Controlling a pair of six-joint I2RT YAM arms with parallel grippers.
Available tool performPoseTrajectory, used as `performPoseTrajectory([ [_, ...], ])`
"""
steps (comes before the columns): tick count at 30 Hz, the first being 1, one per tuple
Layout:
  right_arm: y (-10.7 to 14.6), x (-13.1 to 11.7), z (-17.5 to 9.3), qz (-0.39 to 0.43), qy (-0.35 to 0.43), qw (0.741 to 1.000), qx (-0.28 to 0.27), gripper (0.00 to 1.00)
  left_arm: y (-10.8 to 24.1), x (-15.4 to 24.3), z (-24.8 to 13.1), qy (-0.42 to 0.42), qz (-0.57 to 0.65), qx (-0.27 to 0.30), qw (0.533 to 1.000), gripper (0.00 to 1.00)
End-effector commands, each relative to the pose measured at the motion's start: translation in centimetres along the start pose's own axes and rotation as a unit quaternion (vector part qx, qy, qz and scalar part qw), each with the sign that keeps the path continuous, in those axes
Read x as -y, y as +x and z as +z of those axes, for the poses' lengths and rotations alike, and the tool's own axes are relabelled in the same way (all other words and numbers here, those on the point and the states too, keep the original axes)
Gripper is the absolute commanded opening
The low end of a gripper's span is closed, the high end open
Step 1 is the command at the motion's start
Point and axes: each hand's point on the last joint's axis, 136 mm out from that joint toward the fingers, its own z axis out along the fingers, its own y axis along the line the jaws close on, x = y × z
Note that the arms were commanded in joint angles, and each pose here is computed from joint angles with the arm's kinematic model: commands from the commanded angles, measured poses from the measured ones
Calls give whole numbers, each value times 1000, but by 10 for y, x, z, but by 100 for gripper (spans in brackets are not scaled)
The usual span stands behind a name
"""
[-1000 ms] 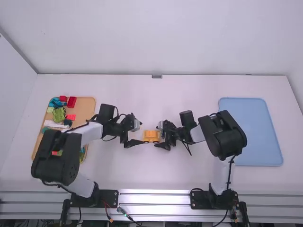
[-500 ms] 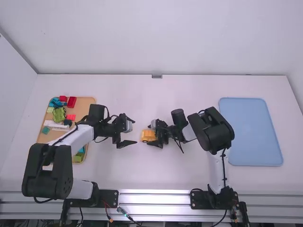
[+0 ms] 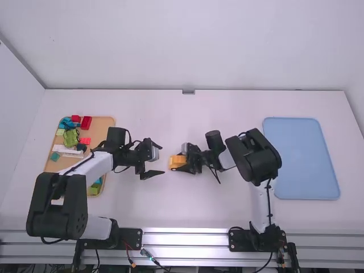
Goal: Assemble lego blocks to make yellow taxi
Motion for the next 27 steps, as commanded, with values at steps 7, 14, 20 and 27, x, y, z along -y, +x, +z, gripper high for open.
performPoseTrajectory([
  [7, -28, 31, -55, 6, 67, 998, -17, 33, -2, 0, -2, -5, 9, 6, 1000, 99],
  [14, -15, 75, -146, 54, 233, 963, -122, 27, -1, -3, -1, -12, 22, 9, 1000, 99],
  [20, 12, 103, -250, 122, 369, 910, -143, 24, -1, -7, 1, -28, 48, 15, 998, 99],
  [27, 50, 102, -342, 216, 464, 851, -120, 25, 0, -10, 2, -43, 72, 20, 996, 99],
])
